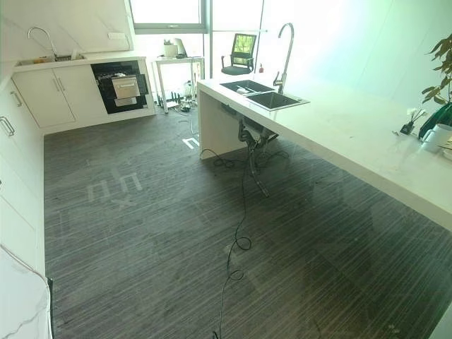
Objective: Place the dishes in the dishwasher.
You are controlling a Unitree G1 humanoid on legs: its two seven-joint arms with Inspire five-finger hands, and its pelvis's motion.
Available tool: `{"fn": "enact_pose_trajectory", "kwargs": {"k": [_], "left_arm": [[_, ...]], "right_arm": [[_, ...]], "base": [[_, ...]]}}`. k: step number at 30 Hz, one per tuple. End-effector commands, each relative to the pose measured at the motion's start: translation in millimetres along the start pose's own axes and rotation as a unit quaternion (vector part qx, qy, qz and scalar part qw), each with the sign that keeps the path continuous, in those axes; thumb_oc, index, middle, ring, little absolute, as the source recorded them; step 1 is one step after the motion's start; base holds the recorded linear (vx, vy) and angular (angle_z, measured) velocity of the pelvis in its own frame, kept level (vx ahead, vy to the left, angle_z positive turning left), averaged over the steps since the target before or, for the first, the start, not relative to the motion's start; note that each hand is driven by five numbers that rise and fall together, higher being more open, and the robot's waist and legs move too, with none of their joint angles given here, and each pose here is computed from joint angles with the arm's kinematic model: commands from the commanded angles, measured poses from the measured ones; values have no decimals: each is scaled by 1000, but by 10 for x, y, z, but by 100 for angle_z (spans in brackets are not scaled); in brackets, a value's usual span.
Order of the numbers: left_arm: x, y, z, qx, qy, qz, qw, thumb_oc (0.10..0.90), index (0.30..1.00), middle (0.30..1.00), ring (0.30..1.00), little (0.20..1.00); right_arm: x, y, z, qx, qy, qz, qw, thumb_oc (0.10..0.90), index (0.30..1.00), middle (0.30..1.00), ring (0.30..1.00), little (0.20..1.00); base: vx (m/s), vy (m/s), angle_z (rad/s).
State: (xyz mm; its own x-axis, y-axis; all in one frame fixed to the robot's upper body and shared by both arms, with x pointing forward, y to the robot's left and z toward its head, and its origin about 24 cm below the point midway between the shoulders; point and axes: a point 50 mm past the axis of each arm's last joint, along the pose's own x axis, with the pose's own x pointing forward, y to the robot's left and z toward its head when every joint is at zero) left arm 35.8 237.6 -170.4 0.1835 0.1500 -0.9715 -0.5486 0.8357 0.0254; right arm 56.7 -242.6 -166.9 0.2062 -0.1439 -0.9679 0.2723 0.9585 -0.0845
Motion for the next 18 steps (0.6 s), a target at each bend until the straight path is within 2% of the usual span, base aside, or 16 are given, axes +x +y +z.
{"fn": "enact_pose_trajectory", "kwargs": {"k": [1, 18], "left_arm": [[7, -21, 218, 7, -27, -6, 1000, 800, 900, 900, 900, 900], [17, -99, 206, 26, -28, -4, 999, 800, 900, 900, 900, 900]], "right_arm": [[7, 3, 160, -36, -18, 2, 999, 800, 900, 900, 900, 900], [14, 49, 148, -50, -14, 3, 999, 800, 900, 900, 900, 900]], "base": [[0, 0, 0], [-4, -5, 0]]}}
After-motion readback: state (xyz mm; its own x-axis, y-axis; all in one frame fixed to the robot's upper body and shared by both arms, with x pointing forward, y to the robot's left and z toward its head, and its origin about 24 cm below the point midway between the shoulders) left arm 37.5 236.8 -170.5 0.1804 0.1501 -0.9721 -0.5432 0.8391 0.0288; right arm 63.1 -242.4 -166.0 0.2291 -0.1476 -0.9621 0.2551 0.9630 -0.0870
